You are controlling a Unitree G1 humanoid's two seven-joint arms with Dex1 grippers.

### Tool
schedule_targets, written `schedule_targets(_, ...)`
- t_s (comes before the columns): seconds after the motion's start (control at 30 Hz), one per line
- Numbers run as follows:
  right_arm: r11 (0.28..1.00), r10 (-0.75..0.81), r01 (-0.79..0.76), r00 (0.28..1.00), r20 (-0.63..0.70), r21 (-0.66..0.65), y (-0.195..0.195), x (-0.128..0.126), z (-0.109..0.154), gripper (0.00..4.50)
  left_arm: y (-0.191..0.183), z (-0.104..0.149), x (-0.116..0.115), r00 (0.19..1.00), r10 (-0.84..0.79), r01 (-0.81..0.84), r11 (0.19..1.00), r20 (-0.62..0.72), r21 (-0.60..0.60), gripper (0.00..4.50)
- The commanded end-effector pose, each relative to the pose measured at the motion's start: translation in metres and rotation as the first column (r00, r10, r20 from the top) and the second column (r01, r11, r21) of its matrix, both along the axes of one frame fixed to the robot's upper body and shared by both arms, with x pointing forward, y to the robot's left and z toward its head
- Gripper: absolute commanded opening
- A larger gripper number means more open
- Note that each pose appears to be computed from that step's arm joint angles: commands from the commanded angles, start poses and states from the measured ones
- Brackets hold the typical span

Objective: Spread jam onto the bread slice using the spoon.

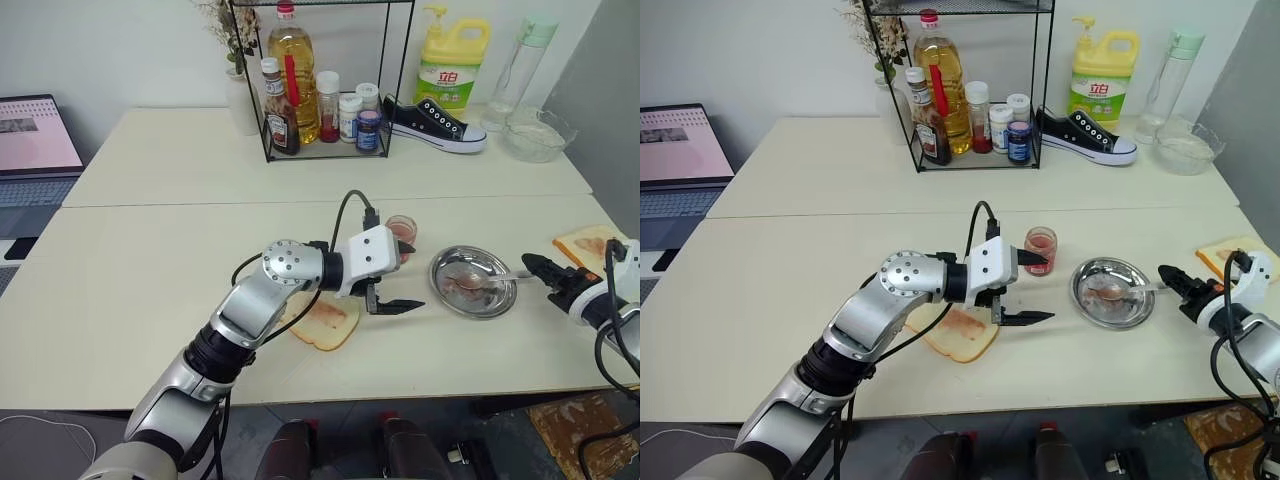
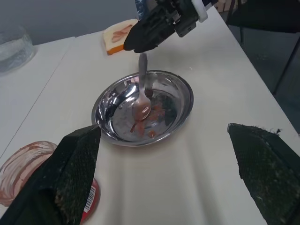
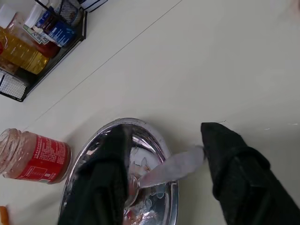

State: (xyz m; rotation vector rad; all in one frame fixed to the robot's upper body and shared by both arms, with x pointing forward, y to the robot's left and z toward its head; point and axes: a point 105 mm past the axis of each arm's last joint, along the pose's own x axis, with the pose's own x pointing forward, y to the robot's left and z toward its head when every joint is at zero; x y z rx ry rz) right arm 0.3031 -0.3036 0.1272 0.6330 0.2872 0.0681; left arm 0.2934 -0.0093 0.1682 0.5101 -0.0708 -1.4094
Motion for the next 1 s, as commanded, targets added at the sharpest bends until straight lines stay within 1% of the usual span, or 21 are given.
schedule_targets(0.03, 0.999, -0.044, 0.044, 0.998, 0.037, 0.007, -0.01, 0.001, 0.009, 3.91, -0.001, 0.018, -0.005, 0.999, -0.006, 0.008, 0.998, 0.036, -0.054, 4.5)
schedule_targets(0.07, 0.999, -0.049, 0.048, 0.998, 0.04, 0.013, -0.01, 0.0, 0.01, 4.25, -0.001, 0.018, -0.005, 0.999, -0.006, 0.008, 0.999, 0.037, -0.053, 4.5)
schedule_targets(0.1, 0.998, -0.056, 0.055, 0.998, 0.042, 0.016, -0.011, 0.0, 0.011, 4.44, -0.001, 0.018, -0.005, 0.999, -0.005, 0.007, 0.999, 0.038, -0.053, 4.5)
schedule_targets(0.17, 0.998, -0.066, 0.066, 0.997, 0.046, 0.005, -0.014, -0.002, 0.014, 4.44, 0.0, 0.019, -0.006, 0.999, -0.002, 0.004, 0.999, 0.037, -0.054, 4.5)
schedule_targets(0.2, 0.997, -0.071, 0.073, 0.996, 0.05, -0.023, -0.018, -0.003, 0.017, 4.44, 0.002, 0.019, -0.005, 0.999, 0.005, -0.003, 0.998, 0.033, -0.056, 4.5)
schedule_targets(0.3, 0.986, -0.05, 0.057, 0.997, 0.051, -0.155, -0.026, -0.009, 0.029, 4.44, 0.013, 0.026, -0.005, 0.999, 0.037, -0.037, 0.996, -0.002, -0.085, 4.5)
schedule_targets(0.37, 0.964, -0.008, 0.02, 0.999, 0.046, -0.265, -0.028, -0.013, 0.037, 4.44, 0.022, 0.033, -0.005, 0.997, 0.063, -0.067, 0.991, -0.043, -0.116, 4.5)
schedule_targets(0.43, 0.905, 0.09, -0.069, 0.996, 0.029, -0.42, -0.023, -0.016, 0.049, 4.44, 0.041, 0.04, -0.004, 0.991, 0.104, -0.115, 0.985, -0.087, -0.131, 4.5)
schedule_targets(0.47, 0.852, 0.175, -0.143, 0.984, 0.017, -0.503, -0.016, -0.018, 0.06, 4.44, 0.058, 0.043, -0.003, 0.983, 0.143, -0.157, 0.979, -0.115, -0.126, 4.5)
schedule_targets(0.5, 0.804, 0.284, -0.237, 0.959, 0.001, -0.546, -0.001, -0.019, 0.071, 4.44, 0.08, 0.043, -0.002, 0.973, 0.196, -0.207, 0.974, -0.126, -0.087, 4.5)
schedule_targets(0.57, 0.741, 0.416, -0.351, 0.909, -0.019, -0.573, 0.018, -0.021, 0.082, 4.44, 0.107, 0.04, -0.004, 0.957, 0.261, -0.266, 0.964, -0.13, -0.021, 4.5)
schedule_targets(0.63, 0.613, 0.627, -0.515, 0.778, -0.028, -0.599, 0.061, -0.024, 0.096, 4.44, 0.162, 0.041, -0.003, 0.903, 0.409, -0.401, 0.912, -0.13, 0.083, 4.5)
schedule_targets(0.67, 0.55, 0.703, -0.576, 0.71, -0.037, -0.605, 0.077, -0.029, 0.099, 4.44, 0.182, 0.042, -0.003, 0.88, 0.458, -0.445, 0.888, -0.125, 0.118, 4.5)
schedule_targets(0.7, 0.509, 0.744, -0.61, 0.666, -0.045, -0.607, 0.086, -0.032, 0.101, 4.44, 0.192, 0.043, -0.004, 0.868, 0.482, -0.467, 0.874, -0.122, 0.137, 4.5)
schedule_targets(0.8, 0.433, 0.835, -0.701, 0.548, -0.039, -0.567, 0.109, -0.041, 0.104, 4.44, 0.215, 0.043, -0.009, 0.857, 0.509, -0.489, 0.851, -0.077, 0.192, 4.5)
schedule_targets(0.87, 0.371, 0.872, -0.743, 0.486, -0.067, -0.558, 0.119, -0.045, 0.098, 4.44, 0.22, 0.05, -0.01, 0.851, 0.52, -0.503, 0.848, -0.075, 0.166, 4.5)
schedule_targets(0.9, 0.357, 0.879, -0.752, 0.472, -0.075, -0.555, 0.121, -0.046, 0.095, 4.44, 0.219, 0.054, -0.009, 0.851, 0.519, -0.506, 0.851, -0.08, 0.142, 4.5)
schedule_targets(1.0, 0.368, 0.877, -0.759, 0.475, -0.071, -0.537, 0.122, -0.042, 0.088, 4.44, 0.215, 0.059, -0.006, 0.853, 0.516, -0.51, 0.856, -0.079, 0.085, 4.5)
